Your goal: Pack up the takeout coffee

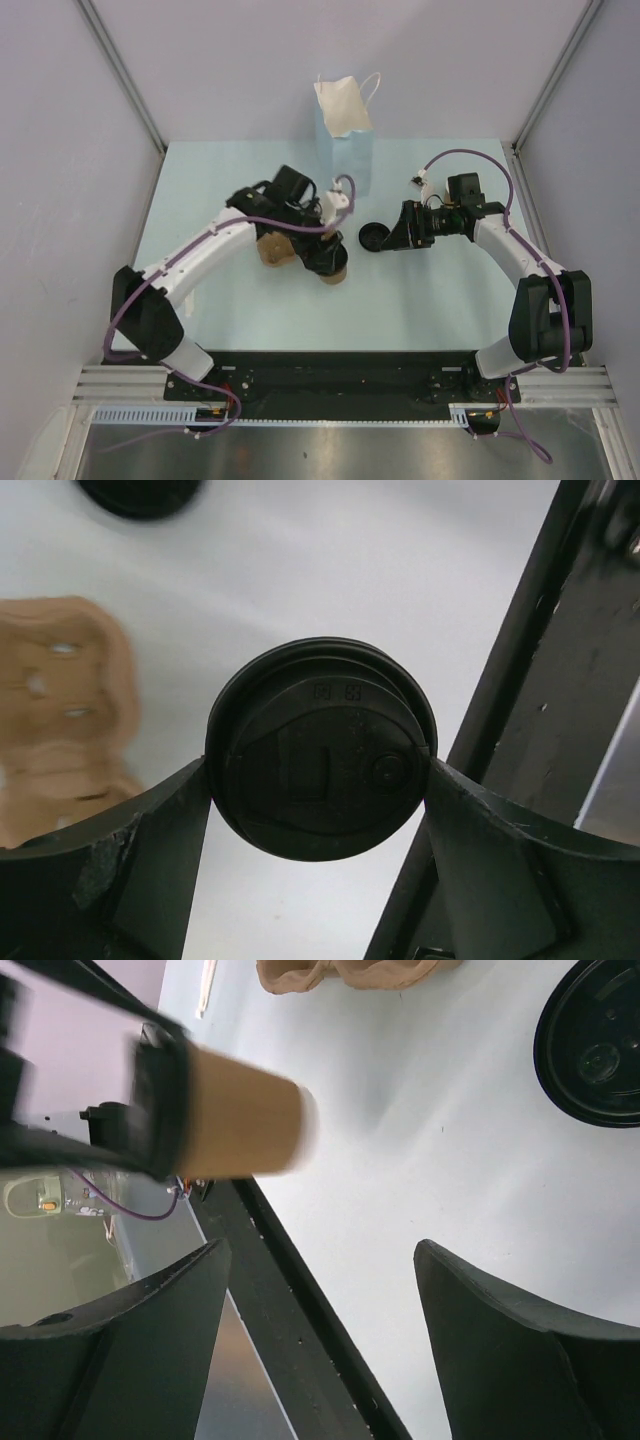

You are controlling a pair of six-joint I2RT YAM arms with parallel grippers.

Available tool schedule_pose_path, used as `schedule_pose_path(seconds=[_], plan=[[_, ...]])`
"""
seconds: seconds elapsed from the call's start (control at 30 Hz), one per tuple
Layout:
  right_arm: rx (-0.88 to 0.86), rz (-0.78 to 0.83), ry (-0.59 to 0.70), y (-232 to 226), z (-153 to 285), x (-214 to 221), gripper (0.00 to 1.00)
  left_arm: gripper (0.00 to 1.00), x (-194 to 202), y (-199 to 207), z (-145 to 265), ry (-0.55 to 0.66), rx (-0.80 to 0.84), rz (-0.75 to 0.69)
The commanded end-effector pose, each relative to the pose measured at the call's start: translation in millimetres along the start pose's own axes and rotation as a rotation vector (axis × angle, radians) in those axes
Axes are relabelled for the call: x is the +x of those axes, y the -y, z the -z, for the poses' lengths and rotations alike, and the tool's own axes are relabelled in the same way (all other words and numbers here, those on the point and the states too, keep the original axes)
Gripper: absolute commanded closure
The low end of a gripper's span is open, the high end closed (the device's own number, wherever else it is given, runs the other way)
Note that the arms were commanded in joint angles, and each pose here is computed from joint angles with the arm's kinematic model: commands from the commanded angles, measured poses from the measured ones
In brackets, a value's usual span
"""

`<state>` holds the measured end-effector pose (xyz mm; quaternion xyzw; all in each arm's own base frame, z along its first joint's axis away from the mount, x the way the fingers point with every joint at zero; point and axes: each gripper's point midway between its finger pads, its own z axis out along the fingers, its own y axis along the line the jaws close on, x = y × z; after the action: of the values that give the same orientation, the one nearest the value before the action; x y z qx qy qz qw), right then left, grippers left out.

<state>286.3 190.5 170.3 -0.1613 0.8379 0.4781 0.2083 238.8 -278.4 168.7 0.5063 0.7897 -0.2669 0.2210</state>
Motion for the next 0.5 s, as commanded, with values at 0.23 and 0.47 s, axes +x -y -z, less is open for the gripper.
schedule_pose_path(seconds=[0.23, 0.47], plan=[[-0.004, 0.036, 0.035, 1.8, -1.9, -15.4, 0.19, 0.45, 18.6, -169.0, 171.4, 0.260, -0.381, 0.372], [0.002, 0.037, 0.033, 4.9, -6.0, -16.5, 0.18, 0.44, 102.6, -272.9, 203.8, 0.227, -0.606, 0.596]])
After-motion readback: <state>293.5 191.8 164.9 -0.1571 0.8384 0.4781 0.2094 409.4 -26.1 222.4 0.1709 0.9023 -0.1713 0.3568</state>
